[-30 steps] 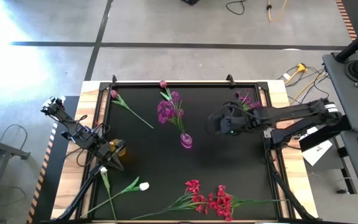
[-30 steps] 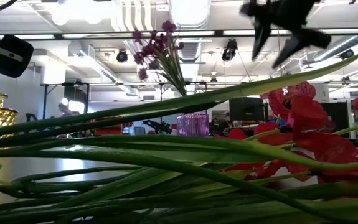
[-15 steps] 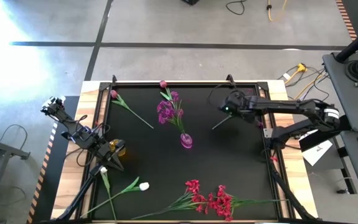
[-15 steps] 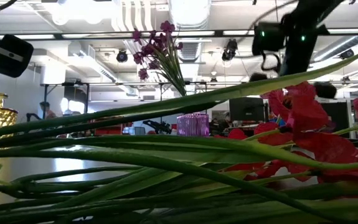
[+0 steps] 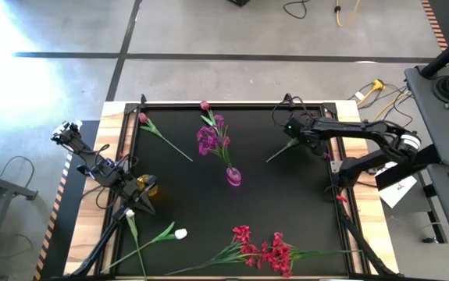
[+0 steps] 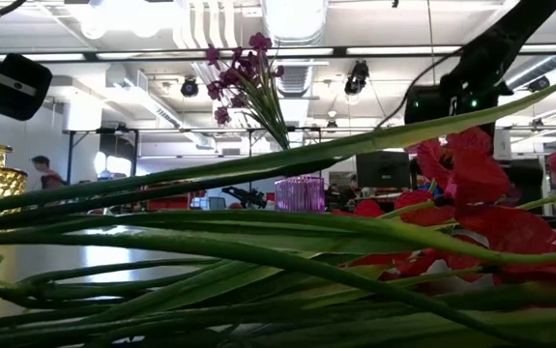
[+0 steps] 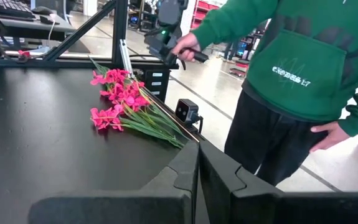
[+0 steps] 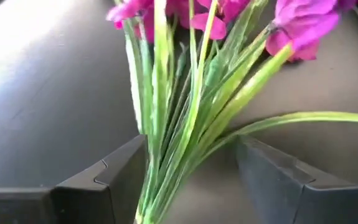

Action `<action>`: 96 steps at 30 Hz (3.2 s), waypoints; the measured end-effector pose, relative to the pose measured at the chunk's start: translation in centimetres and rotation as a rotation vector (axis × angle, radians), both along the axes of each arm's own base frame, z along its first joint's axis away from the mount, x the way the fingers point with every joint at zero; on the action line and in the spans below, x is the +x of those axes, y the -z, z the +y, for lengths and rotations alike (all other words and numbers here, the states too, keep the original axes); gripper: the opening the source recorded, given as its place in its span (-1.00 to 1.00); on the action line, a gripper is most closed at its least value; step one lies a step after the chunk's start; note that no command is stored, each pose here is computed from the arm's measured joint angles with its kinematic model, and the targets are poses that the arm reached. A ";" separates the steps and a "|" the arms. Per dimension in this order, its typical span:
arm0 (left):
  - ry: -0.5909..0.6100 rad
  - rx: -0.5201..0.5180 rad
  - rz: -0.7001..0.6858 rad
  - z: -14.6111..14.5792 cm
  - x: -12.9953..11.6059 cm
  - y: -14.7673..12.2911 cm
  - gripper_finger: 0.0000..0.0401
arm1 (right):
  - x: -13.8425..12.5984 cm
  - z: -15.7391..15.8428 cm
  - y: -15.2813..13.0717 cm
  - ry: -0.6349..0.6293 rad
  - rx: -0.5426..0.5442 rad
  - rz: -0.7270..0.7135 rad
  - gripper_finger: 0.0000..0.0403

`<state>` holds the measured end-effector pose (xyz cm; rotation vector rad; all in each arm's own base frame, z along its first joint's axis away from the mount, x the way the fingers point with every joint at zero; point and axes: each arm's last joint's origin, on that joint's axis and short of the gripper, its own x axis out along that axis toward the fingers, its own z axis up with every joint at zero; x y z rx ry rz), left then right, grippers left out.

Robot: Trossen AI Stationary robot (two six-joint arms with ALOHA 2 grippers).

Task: Sort flowers into vase by color
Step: Put the violet flower into the violet flower vase

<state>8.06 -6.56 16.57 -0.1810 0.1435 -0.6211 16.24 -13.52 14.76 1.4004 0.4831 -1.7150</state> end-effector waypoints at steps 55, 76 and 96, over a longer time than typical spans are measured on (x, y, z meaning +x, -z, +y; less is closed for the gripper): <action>0.000 0.000 0.000 0.0 0.0 0.0 -1.00 | 14.6 17.5 -10.1 -1.028 -1.618 -0.368 -0.94; 0.000 0.000 0.000 0.0 0.0 0.0 -1.00 | 16.1 17.0 -6.6 -1.103 -1.585 -0.250 -0.94; 0.000 0.001 0.001 0.0 0.0 0.0 -1.00 | 14.2 17.6 -7.5 -1.268 -1.225 -0.274 -0.15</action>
